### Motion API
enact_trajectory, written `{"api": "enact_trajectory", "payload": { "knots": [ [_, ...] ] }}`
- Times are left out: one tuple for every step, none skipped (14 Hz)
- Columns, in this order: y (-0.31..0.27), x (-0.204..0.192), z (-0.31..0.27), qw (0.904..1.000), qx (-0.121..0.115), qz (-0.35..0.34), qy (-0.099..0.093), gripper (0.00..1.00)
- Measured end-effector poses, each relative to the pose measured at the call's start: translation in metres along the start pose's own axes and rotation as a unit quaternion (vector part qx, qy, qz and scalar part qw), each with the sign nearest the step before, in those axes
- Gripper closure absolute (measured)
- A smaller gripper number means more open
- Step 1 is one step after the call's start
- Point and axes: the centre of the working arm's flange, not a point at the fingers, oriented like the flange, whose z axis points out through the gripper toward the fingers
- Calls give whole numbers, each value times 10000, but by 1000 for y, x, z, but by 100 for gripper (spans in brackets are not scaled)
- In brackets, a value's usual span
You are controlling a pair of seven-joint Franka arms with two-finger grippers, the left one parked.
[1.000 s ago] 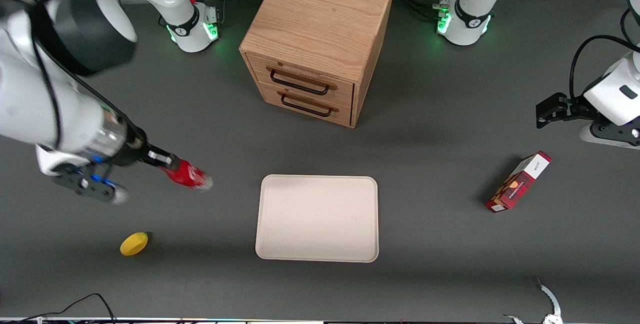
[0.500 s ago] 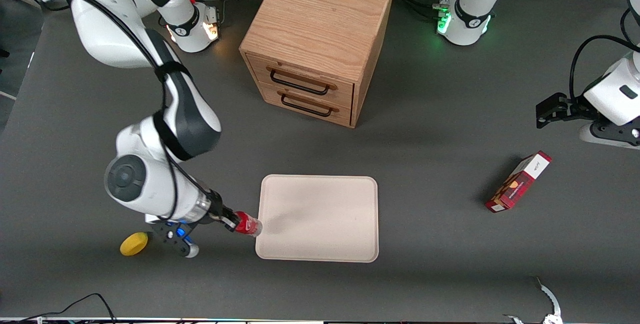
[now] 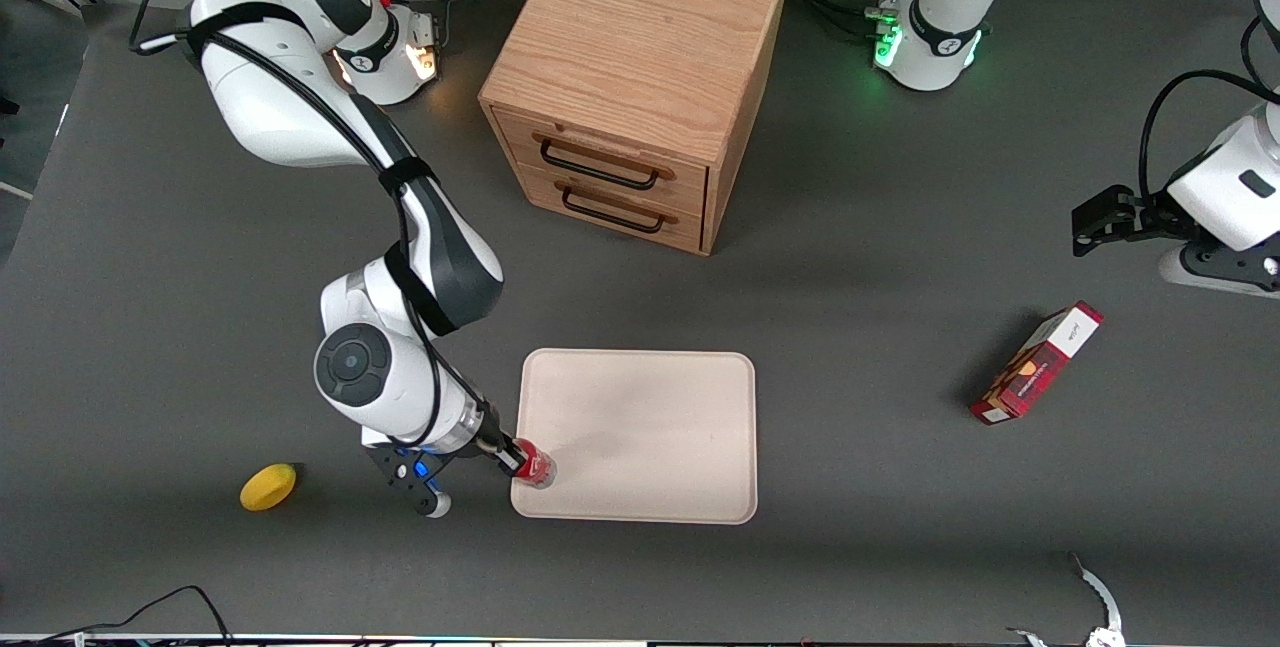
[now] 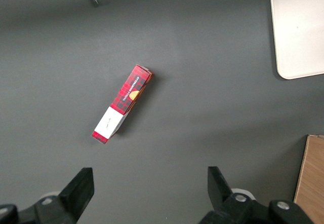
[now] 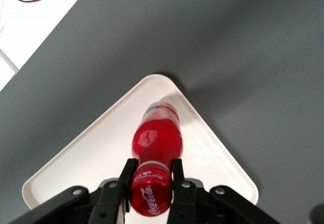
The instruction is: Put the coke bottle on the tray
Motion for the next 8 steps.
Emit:
{"api": "enact_trajectory", "payload": {
  "knots": [
    [0, -1, 7, 10000, -26, -2, 35, 68],
    [-1, -2, 8, 10000, -15, -13, 58, 67],
    [-1, -2, 8, 10000, -17, -19, 65, 62],
    [-1, -2, 9, 10000, -20, -21, 68, 51],
    [-2, -2, 8, 10000, -14, -25, 60, 40],
    [-3, -5, 5, 10000, -9, -38, 25, 30],
    [-7, -9, -3, 10000, 4, -68, -14, 19],
    [-10, -12, -21, 9999, 18, -132, -2, 7]
  ]
}}
